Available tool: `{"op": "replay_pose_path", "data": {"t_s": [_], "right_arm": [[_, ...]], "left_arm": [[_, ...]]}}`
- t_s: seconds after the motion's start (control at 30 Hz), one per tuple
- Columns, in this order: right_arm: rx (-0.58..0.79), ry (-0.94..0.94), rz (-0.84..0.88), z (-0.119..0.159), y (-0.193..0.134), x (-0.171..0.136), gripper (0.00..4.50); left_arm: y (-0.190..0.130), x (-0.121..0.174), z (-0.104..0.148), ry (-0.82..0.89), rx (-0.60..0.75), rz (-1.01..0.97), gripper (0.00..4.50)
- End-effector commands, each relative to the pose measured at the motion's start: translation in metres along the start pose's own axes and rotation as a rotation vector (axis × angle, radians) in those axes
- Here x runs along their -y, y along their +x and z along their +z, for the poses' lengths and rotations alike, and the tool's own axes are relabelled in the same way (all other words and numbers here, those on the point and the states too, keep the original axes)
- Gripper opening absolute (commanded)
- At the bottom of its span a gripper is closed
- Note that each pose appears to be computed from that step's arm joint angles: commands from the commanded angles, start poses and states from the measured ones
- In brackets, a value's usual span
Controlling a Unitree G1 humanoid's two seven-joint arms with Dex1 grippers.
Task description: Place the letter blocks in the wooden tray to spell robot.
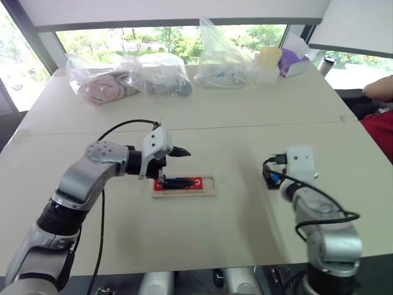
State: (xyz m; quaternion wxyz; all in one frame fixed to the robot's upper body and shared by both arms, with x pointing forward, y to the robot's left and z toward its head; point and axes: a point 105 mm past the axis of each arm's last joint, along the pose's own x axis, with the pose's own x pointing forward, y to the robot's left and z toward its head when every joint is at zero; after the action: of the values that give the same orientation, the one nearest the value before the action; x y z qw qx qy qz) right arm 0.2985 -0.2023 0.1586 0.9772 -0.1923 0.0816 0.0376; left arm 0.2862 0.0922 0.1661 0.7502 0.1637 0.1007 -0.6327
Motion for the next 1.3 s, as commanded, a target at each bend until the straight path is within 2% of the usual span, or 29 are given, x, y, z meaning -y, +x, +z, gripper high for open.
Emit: {"op": "replay_pose_path", "data": {"t_s": [0.03,0.17,0.37,0.57,0.73,0.83,0.93,1.0,1.1,1.2,1.23,1.3], "right_arm": [[0.163,-0.026,0.407,0.018,-0.006,-0.015,4.18],[0.109,-0.105,0.563,-0.006,0.005,0.016,4.18],[-0.016,-0.237,0.837,-0.047,0.007,0.026,4.18],[-0.034,-0.323,0.921,-0.067,0.018,0.027,4.18],[-0.016,-0.352,0.950,-0.070,0.025,0.022,4.18],[-0.010,-0.366,0.973,-0.071,0.024,0.022,3.40],[-0.018,-0.366,0.986,-0.073,0.024,0.024,1.90],[-0.021,-0.365,0.985,-0.074,0.024,0.025,1.13],[0.022,-0.329,0.946,-0.064,0.030,0.022,1.14],[0.175,-0.128,0.928,-0.005,0.045,-0.008,1.14],[0.200,-0.146,0.966,0.007,0.044,-0.024,1.14],[0.201,-0.227,1.019,0.014,0.040,-0.049,1.14]], "left_arm": [[-0.007,0.007,0.010,0.053,0.004,-0.028,4.50],[-0.011,0.015,0.009,0.050,-0.015,-0.050,4.50],[-0.017,0.027,0.014,0.057,-0.031,-0.057,4.50],[-0.022,0.027,0.007,0.034,-0.059,0.008,4.50],[-0.026,0.029,0.002,0.016,-0.067,0.035,4.50],[-0.027,0.029,-0.001,0.016,-0.080,0.045,4.50],[-0.030,0.029,-0.002,0.010,-0.089,0.051,4.50],[-0.032,0.028,-0.003,0.008,-0.095,0.056,4.50],[-0.038,0.026,-0.007,0.003,-0.115,0.063,4.50],[-0.059,0.009,-0.023,-0.022,-0.185,0.140,4.50],[-0.068,0.002,-0.028,-0.032,-0.206,0.174,4.50],[-0.077,-0.002,-0.029,-0.040,-0.215,0.186,4.50]]}}
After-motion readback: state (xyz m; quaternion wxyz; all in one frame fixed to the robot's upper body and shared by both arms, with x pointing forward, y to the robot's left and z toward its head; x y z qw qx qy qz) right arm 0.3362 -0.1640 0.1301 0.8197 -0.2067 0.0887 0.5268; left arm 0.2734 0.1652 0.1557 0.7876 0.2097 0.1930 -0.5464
